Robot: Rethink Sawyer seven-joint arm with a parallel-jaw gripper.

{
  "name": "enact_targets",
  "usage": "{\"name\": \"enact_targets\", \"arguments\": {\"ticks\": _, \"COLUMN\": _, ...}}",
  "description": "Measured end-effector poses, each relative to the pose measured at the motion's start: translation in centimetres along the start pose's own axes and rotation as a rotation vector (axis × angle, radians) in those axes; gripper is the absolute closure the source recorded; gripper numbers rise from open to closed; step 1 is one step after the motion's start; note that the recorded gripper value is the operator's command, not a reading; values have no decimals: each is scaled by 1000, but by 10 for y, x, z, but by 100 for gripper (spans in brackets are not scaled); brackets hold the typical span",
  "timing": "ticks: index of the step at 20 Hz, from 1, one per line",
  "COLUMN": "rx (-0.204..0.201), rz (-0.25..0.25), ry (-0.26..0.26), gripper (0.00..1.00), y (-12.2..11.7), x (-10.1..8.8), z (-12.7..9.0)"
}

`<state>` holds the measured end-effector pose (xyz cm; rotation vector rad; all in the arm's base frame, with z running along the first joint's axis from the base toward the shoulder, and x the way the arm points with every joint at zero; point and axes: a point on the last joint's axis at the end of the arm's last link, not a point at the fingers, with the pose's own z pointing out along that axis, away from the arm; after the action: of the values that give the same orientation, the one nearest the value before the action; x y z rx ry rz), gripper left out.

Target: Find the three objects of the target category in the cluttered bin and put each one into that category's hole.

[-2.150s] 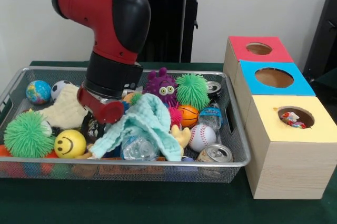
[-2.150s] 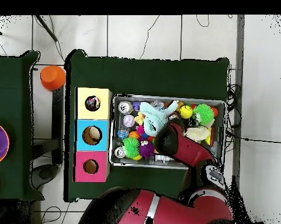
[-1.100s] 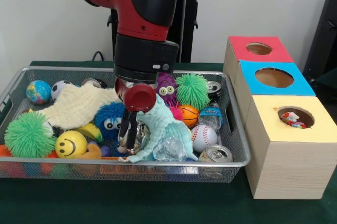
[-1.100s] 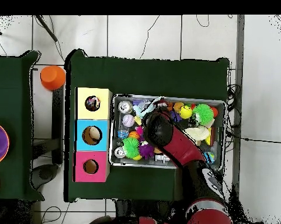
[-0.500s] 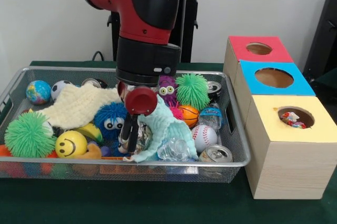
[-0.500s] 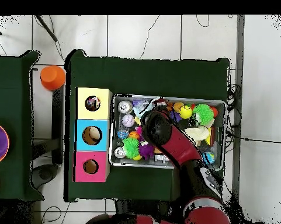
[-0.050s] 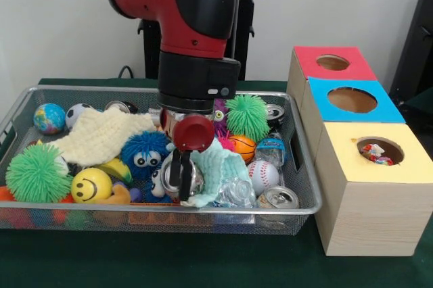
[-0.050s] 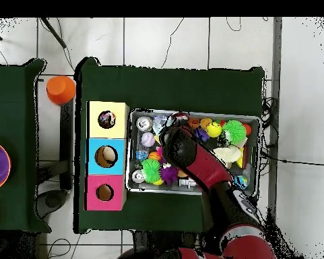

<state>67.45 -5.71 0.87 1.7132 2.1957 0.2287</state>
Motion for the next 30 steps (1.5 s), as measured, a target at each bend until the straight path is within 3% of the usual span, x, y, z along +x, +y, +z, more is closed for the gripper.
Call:
{"name": "enact_targets", "arguments": {"ticks": 6, "rx": -41, "rz": 98, "ry": 81, "gripper": 0, "y": 1, "x": -18, "z": 11}}
{"name": "enact_targets", "arguments": {"ticks": 10, "rx": -50, "rz": 146, "ry": 129, "gripper": 0, "y": -2, "x": -18, "z": 16}}
{"name": "enact_targets", "arguments": {"ticks": 18, "rx": -38, "rz": 145, "ry": 160, "gripper": 0, "y": 6, "x": 6, "z": 15}}
{"name": "enact_targets", "arguments": {"ticks": 22, "rx": -24, "rz": 82, "ry": 184, "gripper": 0, "y": 11, "x": 38, "z": 8}}
{"name": "enact_targets", "arguments": {"ticks": 25, "rx": -21, "rz": -9, "ry": 217, "gripper": 0, "y": 4, "x": 62, "z": 0}}
{"name": "enact_targets", "arguments": {"ticks": 28, "rx": -30, "rz": -110, "ry": 275, "gripper": 0, "y": -12, "x": 76, "z": -11}}
{"name": "enact_targets", "arguments": {"ticks": 30, "rx": -34, "rz": -141, "ry": 302, "gripper": 0, "y": -20, "x": 79, "z": -16}}
